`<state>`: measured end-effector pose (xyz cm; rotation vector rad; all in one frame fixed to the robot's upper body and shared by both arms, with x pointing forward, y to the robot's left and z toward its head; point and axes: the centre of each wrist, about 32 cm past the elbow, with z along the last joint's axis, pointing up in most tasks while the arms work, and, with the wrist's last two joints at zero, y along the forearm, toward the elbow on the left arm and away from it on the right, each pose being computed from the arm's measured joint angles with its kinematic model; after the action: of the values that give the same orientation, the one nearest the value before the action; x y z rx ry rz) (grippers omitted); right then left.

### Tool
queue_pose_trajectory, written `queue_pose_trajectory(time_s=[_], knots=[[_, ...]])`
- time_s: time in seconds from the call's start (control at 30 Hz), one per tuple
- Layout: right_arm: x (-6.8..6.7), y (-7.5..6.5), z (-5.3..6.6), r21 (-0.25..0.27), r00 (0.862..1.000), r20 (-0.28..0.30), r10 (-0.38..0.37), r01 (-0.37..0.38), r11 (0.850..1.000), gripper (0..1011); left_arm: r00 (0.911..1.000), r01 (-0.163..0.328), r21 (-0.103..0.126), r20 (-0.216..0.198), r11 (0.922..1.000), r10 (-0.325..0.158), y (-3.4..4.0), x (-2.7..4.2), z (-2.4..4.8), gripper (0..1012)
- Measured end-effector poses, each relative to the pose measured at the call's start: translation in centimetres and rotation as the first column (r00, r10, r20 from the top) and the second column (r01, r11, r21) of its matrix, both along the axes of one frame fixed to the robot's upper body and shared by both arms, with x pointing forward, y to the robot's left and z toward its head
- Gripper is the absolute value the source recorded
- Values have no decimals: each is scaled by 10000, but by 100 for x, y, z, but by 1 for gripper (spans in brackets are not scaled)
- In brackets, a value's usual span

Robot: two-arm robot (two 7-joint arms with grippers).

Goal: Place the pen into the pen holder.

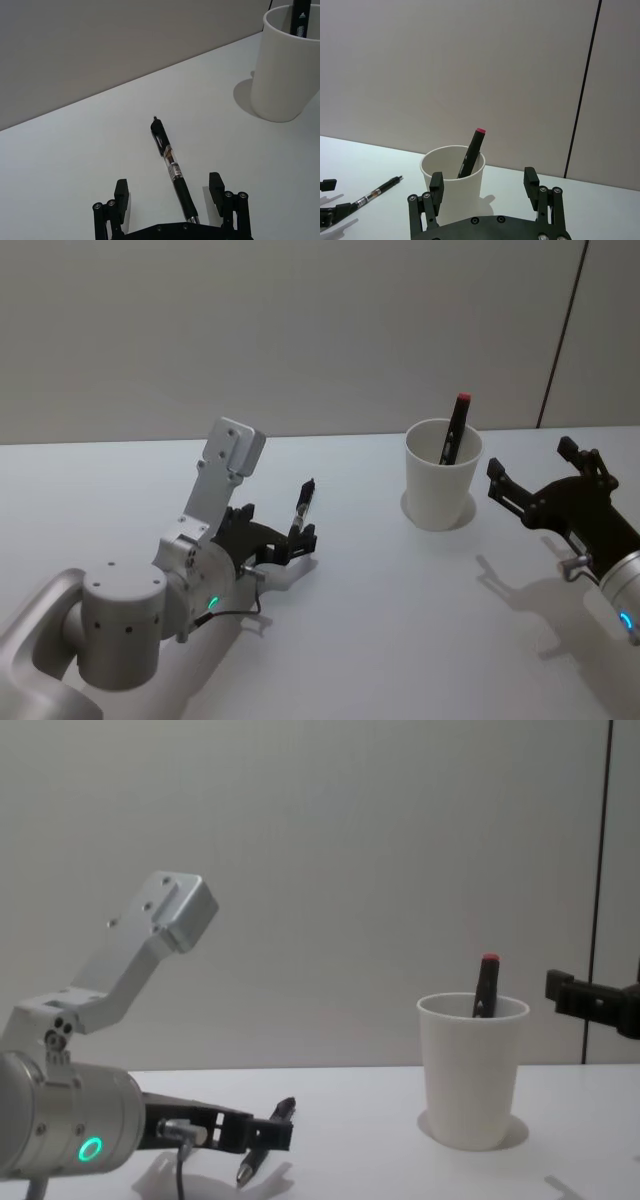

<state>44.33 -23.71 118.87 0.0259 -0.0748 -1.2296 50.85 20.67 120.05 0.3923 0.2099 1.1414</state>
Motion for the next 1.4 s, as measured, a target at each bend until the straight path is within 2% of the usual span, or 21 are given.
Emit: queue_pose_trajectory(time_s=[0.47, 1.1, 1.3, 1.4], knots=[[0, 0, 0, 1, 10000, 0, 0, 0, 10000, 1002, 9994, -255, 184, -215, 9995, 259, -100, 13, -21, 1001], [0, 0, 0, 0, 10000, 0, 0, 0, 10000, 1001, 9986, -184, 716, -490, 9973, 219, -185, 129, 31, 1001], [0, 0, 0, 0, 10000, 1, 0, 0, 10000, 1002, 9976, -206, 741, -639, 9970, 254, -188, 153, 46, 1001], [0, 0, 0, 0, 10000, 0, -1, 1, 10000, 1001, 9965, -238, 678, -782, 9974, 291, -187, 169, 59, 1001]])
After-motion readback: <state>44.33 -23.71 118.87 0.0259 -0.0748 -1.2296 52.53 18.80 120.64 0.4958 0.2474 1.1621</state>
